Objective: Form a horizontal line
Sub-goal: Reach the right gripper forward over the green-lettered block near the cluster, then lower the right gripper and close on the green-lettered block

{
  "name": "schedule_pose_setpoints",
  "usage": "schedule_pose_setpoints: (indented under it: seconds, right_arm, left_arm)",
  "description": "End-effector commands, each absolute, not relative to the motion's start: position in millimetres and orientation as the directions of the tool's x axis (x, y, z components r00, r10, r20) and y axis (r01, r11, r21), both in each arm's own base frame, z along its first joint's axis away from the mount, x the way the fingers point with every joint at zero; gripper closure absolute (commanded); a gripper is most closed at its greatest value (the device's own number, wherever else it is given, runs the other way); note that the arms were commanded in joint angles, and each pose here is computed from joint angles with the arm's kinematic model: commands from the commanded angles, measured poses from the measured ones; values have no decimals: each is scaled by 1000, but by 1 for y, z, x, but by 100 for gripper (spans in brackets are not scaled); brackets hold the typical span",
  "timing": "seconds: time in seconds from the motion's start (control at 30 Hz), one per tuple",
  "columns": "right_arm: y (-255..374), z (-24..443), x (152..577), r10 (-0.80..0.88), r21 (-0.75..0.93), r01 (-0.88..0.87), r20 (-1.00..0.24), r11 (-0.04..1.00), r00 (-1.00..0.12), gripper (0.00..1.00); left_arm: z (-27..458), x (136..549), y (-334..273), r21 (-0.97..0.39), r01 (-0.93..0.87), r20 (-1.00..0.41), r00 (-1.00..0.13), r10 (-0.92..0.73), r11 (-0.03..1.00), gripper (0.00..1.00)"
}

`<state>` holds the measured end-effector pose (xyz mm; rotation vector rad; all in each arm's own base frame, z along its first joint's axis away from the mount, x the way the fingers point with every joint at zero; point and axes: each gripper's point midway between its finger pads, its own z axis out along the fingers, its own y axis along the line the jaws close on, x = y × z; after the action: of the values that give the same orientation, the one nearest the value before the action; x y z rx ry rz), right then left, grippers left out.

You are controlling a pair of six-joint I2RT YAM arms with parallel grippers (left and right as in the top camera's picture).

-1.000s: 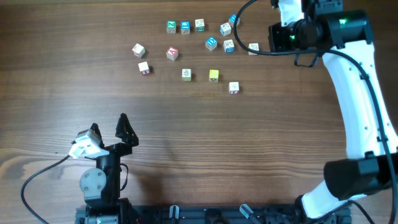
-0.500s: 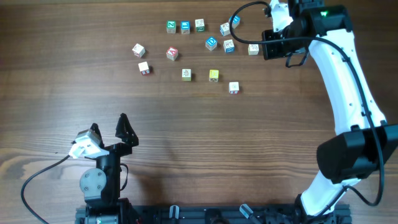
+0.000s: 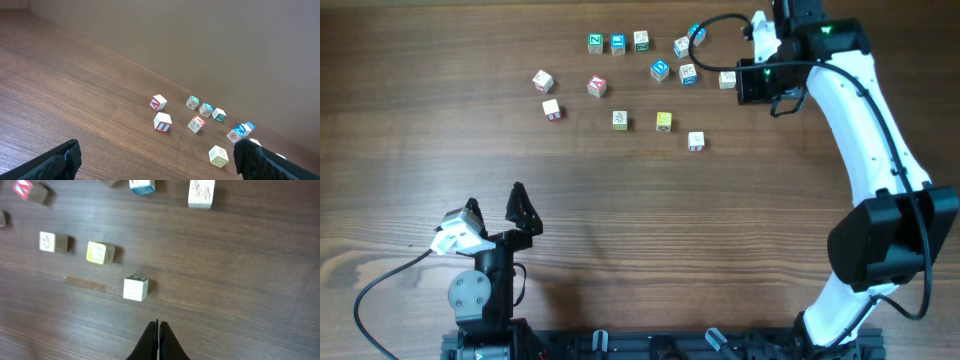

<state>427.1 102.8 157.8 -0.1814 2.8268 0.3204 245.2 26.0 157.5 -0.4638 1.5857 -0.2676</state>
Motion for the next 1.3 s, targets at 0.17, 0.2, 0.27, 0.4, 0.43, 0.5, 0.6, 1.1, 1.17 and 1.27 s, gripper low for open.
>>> schedule_pose_setpoints:
  seconds: [0.17,0.2,0.27,0.4,0.43,0.5,0.6,1.1,1.17,1.27]
  right_arm:
    - [104,110,422,-16,238,-75,-239,968,-971,96]
    - [104,106,421,-16,238,-74,-236,968,-972,95]
    - [104,98,419,3,242,-54,-229,969,-974,95]
    - [104,80,417,10,244,-48,-230,969,-973,91]
    - [104,74,416,18,246,-40,-230,968,-973,89]
    - [103,64,416,37,252,-23,-233,968,-972,88]
    - [103,47,413,85,265,21,-230,964,-969,86]
    - [158,37,411,-65,199,-138,-335,970,-940,38]
    - [161,36,411,-88,158,-151,-347,976,-934,34]
    - [170,38,412,-106,144,-170,-370,975,-923,33]
  left_arm:
    - [156,245,28,-422,-138,-904,-19,-428,896,0]
    - [156,245,28,-422,-138,-904,-19,-428,896,0]
    - [156,245,28,-422,-138,-904,-19,-428,896,0]
    - [156,245,28,-422,-138,-904,-19,-428,896,0]
    - [156,245,28,-422,-138,-903,-19,-428,896,0]
    - [156,245,28,-422,-138,-904,-19,-428,896,0]
    - [156,245,28,-422,-138,-904,-19,-428,896,0]
    - [156,245,28,-422,-138,-904,-19,-428,896,0]
    - [156,245,28,-422,-138,-904,-19,-428,896,0]
    - [156,245,28,-422,-138,-904,-19,-428,896,0]
